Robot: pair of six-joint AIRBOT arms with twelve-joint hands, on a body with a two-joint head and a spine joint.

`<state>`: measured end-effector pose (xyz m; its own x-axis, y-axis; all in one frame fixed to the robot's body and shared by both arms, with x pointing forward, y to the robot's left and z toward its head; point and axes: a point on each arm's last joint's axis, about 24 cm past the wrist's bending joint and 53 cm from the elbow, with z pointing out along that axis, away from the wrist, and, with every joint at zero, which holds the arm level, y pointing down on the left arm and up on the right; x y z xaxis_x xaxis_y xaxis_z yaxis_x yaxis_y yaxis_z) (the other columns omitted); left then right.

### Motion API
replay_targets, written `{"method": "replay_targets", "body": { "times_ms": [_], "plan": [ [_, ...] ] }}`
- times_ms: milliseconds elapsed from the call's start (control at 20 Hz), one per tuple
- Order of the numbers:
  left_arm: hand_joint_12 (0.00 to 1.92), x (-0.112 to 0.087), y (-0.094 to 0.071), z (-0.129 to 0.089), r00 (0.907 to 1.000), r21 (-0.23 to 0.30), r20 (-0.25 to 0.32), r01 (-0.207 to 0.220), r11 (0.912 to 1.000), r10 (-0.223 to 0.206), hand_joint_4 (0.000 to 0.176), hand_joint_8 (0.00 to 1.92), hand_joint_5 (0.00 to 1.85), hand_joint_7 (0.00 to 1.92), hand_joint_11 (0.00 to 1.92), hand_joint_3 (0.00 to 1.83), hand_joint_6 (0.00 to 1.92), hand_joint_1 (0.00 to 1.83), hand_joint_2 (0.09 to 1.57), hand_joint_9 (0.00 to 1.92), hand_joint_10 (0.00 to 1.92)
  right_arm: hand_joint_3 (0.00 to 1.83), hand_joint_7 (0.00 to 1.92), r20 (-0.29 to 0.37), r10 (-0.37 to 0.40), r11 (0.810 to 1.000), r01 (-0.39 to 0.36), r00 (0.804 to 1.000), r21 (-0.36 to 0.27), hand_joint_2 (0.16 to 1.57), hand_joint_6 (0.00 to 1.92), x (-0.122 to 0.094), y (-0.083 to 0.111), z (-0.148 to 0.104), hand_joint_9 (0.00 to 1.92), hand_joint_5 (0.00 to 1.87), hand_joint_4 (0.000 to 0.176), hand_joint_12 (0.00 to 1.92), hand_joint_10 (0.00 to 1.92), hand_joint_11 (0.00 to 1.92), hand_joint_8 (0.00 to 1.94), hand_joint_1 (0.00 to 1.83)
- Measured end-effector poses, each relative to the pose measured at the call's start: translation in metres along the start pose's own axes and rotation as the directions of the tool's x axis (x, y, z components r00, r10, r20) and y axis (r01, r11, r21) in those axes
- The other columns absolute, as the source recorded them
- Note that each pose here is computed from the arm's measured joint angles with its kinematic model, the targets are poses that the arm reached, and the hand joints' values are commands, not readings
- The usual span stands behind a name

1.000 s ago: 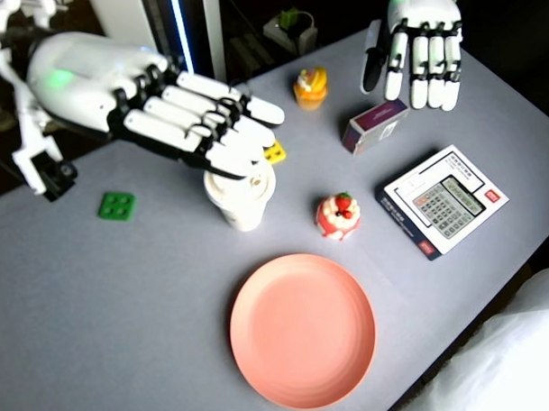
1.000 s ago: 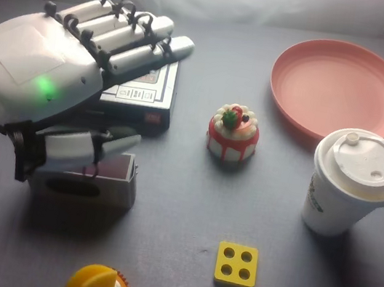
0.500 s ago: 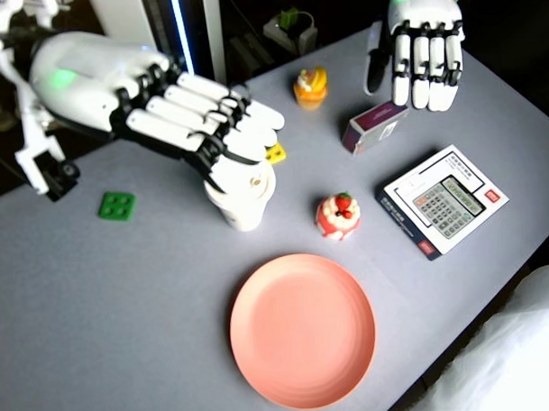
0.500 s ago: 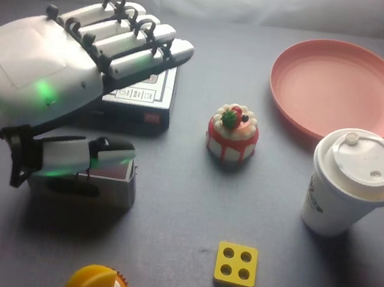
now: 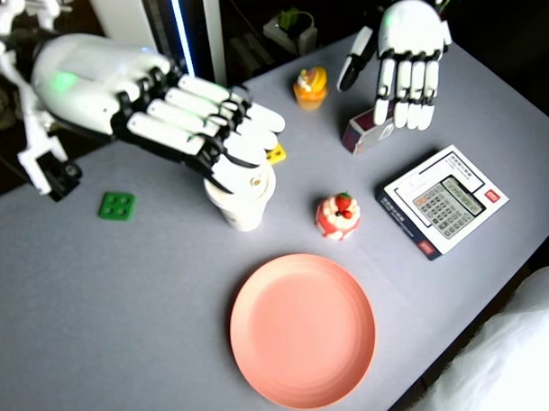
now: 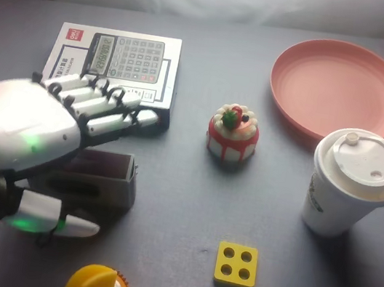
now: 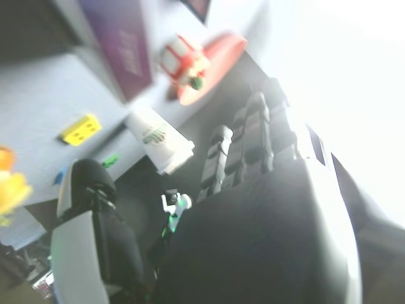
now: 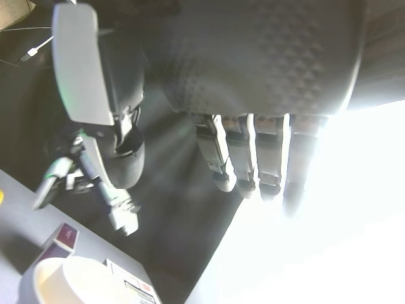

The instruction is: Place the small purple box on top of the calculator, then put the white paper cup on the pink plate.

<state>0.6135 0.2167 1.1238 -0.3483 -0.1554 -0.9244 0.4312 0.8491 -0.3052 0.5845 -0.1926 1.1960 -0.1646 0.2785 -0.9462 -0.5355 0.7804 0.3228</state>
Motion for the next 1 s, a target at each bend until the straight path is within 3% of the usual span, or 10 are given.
{"method": "replay_targets", "body": {
  "times_ms": [150, 300, 400, 450, 500, 550, 700, 750, 850, 1000],
  "plan": [
    [0.90, 0.013, 0.015, 0.005, 0.9990, -0.046, -0.030, 0.032, 0.9984, -0.033, 0.000, 0.01, 0.10, 0.13, 0.00, 0.01, 0.01, 0.73, 1.04, 0.15, 0.03, 0.00, 0.00, 0.000, 0.003, 1.000, -0.003, 1.000, 0.001, 1.30, 0.00, 0.001, 0.000, 0.000, 0.00, 0.00, 0.000, 0.52, 0.00, 0.00, 0.00, 0.38],
    [1.41, 0.018, 0.018, 0.008, 0.9985, -0.053, -0.039, 0.037, 0.9979, -0.039, 0.000, 0.04, 0.33, 0.44, 0.00, 0.01, 0.04, 0.89, 1.18, 0.43, 0.18, 0.00, 0.00, 0.001, 0.005, 1.000, -0.005, 1.000, 0.003, 1.30, 0.00, 0.000, -0.001, 0.000, 0.00, 0.00, 0.000, 0.53, 0.00, 0.00, 0.00, 0.37],
    [1.74, 0.019, 0.020, 0.008, 0.9982, -0.061, -0.043, 0.038, 0.9974, -0.041, 0.000, 0.35, 0.66, 0.77, 0.29, 0.00, 0.09, 0.98, 1.24, 0.55, 1.03, 0.00, 0.00, 0.001, 0.005, 1.000, -0.005, 1.000, 0.003, 1.31, 0.00, 0.000, -0.001, 0.000, 0.00, 0.00, 0.000, 0.48, 0.00, 0.00, 0.00, 0.35],
    [1.89, 0.015, 0.021, 0.008, 0.9987, -0.061, -0.030, 0.041, 0.9973, -0.042, 0.000, 1.21, 0.69, 0.84, 0.64, 0.00, 0.95, 1.17, 1.23, 0.76, 1.39, 0.00, 0.00, 0.002, 0.006, 1.000, -0.006, 1.000, 0.006, 1.30, 0.00, 0.000, -0.001, 0.000, 0.00, 0.00, 0.000, 0.48, 0.00, 0.00, 0.00, 0.34],
    [1.91, 0.014, 0.022, 0.008, 0.9990, -0.062, -0.025, 0.035, 0.9974, -0.037, 0.000, 1.57, 0.72, 0.77, 0.93, 0.00, 1.08, 1.19, 1.25, 0.91, 1.75, 0.00, 0.00, 0.002, 0.006, 1.000, -0.006, 1.000, 0.006, 1.30, 0.00, 0.000, -0.001, 0.000, 0.00, 0.00, 0.000, 0.52, 0.00, 0.00, 0.00, 0.36],
    [1.92, 0.013, 0.023, 0.008, 0.9987, -0.066, -0.021, 0.045, 0.9968, -0.047, 0.000, 1.48, 0.72, 0.75, 1.05, 0.00, 1.29, 1.20, 1.25, 0.95, 1.88, 0.00, 0.00, 0.002, 0.006, 1.000, -0.006, 1.000, 0.006, 1.31, 0.00, 0.000, -0.001, 0.000, 0.01, 0.00, 0.000, 0.61, 0.00, 0.00, 0.00, 0.37],
    [1.92, 0.010, 0.022, 0.006, 0.9993, -0.061, -0.017, 0.032, 0.9976, -0.033, 0.000, 1.70, 0.71, 0.71, 1.04, 0.00, 1.15, 1.19, 1.27, 0.89, 1.92, 0.00, 0.01, 0.002, 0.007, 1.000, -0.007, 1.000, 0.006, 1.30, 0.00, 0.000, -0.001, 0.000, 0.03, 0.00, 0.000, 0.83, 0.02, 0.00, 0.00, 0.41],
    [1.92, 0.002, 0.022, 0.004, 0.9998, -0.060, 0.000, 0.021, 0.9980, -0.021, 0.000, 1.78, 0.75, 0.75, 1.09, 0.00, 1.27, 1.12, 1.24, 0.95, 1.92, 0.00, 0.01, 0.003, 0.009, 1.000, -0.009, 1.000, 0.008, 1.30, 0.00, 0.000, -0.002, 0.000, 0.03, 0.00, 0.000, 0.91, 0.02, 0.00, 0.00, 0.39],
    [1.92, -0.015, 0.019, 0.003, 0.9988, -0.051, 0.049, 0.011, 0.9986, -0.008, 0.000, 1.48, 0.70, 0.73, 1.04, 0.00, 1.36, 1.19, 1.26, 0.92, 1.92, 0.00, 0.01, 0.003, 0.009, 1.000, -0.009, 1.000, 0.008, 1.31, 0.00, 0.000, -0.002, 0.000, 0.03, 0.00, 0.000, 0.92, 0.03, 0.00, 0.00, 0.41],
    [1.92, -0.050, 0.019, 0.004, 0.9866, -0.064, 0.162, -0.010, 0.9979, 0.021, 0.000, 1.54, 0.77, 0.81, 0.86, 0.00, 1.05, 1.22, 1.23, 0.84, 1.69, 0.00, 0.02, 0.004, 0.011, 1.000, -0.011, 1.000, 0.009, 1.31, 0.00, 0.000, -0.002, 0.001, 0.05, 0.00, 0.000, 1.04, 0.05, 0.00, 0.00, 0.41]
  ]
}}
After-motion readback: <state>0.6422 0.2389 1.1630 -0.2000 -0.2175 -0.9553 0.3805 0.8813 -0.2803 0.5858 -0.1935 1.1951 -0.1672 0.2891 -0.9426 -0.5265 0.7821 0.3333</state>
